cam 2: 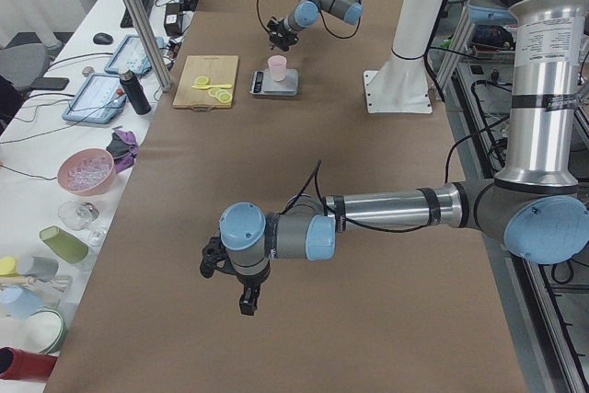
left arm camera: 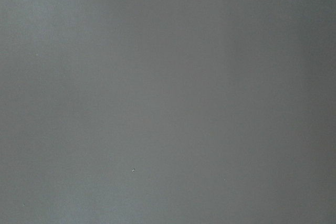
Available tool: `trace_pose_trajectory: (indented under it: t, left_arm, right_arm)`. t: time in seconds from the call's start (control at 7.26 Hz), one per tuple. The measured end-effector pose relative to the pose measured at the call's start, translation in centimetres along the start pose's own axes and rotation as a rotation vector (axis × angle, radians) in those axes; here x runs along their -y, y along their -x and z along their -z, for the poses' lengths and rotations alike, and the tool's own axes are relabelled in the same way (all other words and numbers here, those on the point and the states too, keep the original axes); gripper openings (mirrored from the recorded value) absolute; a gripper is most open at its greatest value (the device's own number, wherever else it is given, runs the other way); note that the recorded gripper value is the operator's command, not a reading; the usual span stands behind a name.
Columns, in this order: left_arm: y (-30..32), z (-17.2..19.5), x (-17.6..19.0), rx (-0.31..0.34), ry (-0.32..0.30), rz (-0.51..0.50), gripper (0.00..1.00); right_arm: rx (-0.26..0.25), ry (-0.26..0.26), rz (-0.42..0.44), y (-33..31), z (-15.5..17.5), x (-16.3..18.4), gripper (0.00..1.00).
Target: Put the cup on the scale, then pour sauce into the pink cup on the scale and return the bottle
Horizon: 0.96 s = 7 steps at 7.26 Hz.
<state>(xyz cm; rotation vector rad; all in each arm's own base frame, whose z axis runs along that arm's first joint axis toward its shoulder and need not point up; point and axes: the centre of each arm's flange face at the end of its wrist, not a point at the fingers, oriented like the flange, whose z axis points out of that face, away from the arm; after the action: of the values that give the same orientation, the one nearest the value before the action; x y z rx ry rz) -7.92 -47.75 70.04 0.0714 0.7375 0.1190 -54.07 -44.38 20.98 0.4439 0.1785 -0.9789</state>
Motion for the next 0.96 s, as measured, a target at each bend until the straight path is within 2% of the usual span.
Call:
trace_pose_trajectory:
  t: [0.41,0.96]
  left_arm:
    - [-0.1,0.1,0.0,0.000,-0.001,0.000,0.99]
    - [-0.1,0.1,0.1,0.001,-0.002,-0.001,0.99]
  right_arm:
    - [-0.015,0.022,0.035,1.5,0.9,0.1,0.33]
    - [-0.027,0.081,0.080,2.3,2.2,0.0,0.33]
